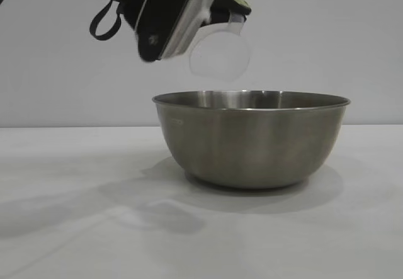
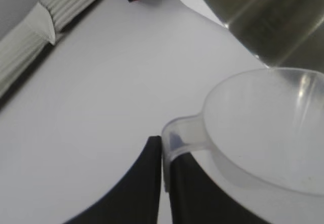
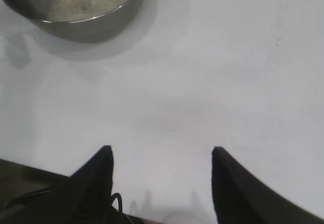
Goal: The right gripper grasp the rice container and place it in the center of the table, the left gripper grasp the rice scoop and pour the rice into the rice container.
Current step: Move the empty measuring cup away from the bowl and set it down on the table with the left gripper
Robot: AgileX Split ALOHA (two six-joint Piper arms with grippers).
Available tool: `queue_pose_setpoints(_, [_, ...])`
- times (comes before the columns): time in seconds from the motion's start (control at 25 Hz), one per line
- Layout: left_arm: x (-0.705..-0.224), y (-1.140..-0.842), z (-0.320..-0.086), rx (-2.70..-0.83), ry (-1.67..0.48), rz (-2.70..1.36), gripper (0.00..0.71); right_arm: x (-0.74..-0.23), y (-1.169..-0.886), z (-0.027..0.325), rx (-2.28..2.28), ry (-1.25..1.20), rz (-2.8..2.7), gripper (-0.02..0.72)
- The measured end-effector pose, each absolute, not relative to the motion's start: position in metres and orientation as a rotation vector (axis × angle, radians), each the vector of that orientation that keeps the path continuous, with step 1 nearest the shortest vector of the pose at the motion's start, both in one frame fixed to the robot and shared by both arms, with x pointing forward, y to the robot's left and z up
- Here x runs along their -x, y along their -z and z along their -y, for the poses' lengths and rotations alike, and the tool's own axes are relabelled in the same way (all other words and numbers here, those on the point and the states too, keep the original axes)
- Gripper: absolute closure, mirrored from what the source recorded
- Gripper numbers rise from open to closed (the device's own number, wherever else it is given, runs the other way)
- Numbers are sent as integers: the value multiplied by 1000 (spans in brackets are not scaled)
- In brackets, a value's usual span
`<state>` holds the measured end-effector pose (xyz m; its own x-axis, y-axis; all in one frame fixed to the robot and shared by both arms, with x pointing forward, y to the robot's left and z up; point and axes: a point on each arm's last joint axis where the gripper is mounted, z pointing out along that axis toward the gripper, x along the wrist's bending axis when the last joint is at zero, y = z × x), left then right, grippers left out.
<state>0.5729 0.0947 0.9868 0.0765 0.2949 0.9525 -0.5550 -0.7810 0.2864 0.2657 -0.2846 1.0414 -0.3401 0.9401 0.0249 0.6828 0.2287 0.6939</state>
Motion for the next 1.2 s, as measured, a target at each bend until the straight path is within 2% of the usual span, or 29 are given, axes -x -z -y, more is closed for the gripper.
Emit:
queue_pose_setpoints(0.12, [-578,-987,-104,-1733,-1695,-47,710,-265,-1041,285,-1494,-874,-2106,295])
queue_pose_setpoints(0.16, [-580,-987,-108,-1723,-1674,-137,710,-264,-1042,285,-1489,-882,-2100,341])
queue_pose_setpoints(0.2, [-581,-987,-111,-1711,-1659,-222,710,-261,-1042,286,-1476,-900,-2085,351])
queue_pose_setpoints(0.44, [-581,-997,-123,-1589,-1470,-614,710,-232,-1044,296,-1367,-1055,-1919,346])
queue_pose_setpoints(0.72, [-575,-998,-131,-1529,-1242,-848,710,-228,-1043,297,-1362,-1072,-1896,346])
queue_pose_setpoints(0.88, [-566,-990,-159,-1479,-1102,-1000,710,-228,-1043,297,-1362,-1072,-1897,346])
queue_pose_setpoints(1.2, [-552,-972,-242,-1438,-935,-1161,710,-228,-1043,297,-1363,-1071,-1898,346])
